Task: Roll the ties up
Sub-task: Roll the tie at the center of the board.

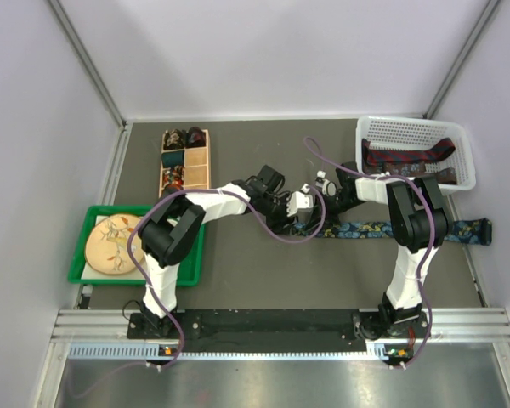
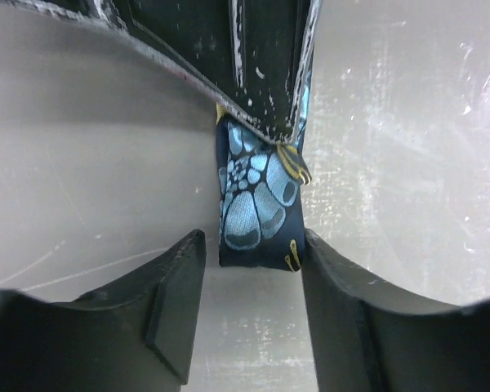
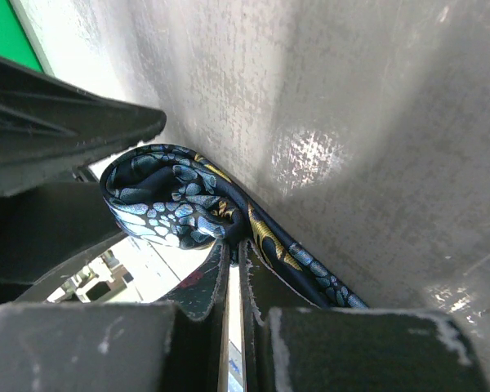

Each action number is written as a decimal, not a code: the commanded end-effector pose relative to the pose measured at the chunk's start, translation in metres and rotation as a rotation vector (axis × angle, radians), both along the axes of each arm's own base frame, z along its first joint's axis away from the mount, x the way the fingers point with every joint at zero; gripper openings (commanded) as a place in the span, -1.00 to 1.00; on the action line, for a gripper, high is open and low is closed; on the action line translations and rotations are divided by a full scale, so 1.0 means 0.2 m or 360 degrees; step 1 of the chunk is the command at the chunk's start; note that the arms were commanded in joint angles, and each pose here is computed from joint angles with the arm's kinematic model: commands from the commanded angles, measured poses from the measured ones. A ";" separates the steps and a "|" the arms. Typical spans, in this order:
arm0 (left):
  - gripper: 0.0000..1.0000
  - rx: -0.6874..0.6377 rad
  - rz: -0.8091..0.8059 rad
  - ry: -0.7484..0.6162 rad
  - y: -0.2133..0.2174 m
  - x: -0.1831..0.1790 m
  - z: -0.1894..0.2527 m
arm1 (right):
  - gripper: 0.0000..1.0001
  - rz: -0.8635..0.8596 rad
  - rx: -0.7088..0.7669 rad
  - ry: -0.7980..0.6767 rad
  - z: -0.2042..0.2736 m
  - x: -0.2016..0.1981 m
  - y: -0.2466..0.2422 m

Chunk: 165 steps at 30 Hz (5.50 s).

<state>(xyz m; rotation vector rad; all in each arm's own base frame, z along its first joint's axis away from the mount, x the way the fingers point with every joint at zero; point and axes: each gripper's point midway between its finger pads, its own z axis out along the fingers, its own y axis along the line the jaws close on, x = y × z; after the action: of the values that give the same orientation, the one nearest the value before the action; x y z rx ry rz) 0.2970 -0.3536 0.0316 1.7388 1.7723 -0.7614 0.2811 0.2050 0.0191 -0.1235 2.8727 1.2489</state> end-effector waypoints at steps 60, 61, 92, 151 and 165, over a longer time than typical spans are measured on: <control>-0.39 0.0429 -0.0254 0.0031 0.00 -0.09 -0.26 | -0.39 -0.0109 0.0264 -0.0037 0.22 0.05 -0.02; -0.39 0.0428 -0.0257 0.0031 0.00 -0.09 -0.27 | -0.39 -0.0111 0.0262 -0.0032 0.20 0.05 -0.02; 0.64 -0.0145 0.0017 -0.0052 -0.08 0.09 0.13 | -1.00 -0.0098 -0.0177 -0.0087 -0.02 0.06 -0.16; -0.76 0.0428 -0.0186 -0.0023 0.08 -0.17 -0.28 | -0.65 0.0049 -0.0010 -0.0204 0.28 0.10 -0.12; -0.78 0.0423 -0.0164 -0.0014 0.06 -0.16 -0.29 | -0.66 0.0226 -0.0508 -0.0330 0.05 0.16 -0.36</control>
<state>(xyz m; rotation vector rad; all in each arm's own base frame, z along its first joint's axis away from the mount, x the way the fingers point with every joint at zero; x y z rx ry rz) 0.2801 -0.3907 0.0235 1.9165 1.6161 -0.6624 0.3099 0.1426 0.0339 -0.2858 2.8795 0.8527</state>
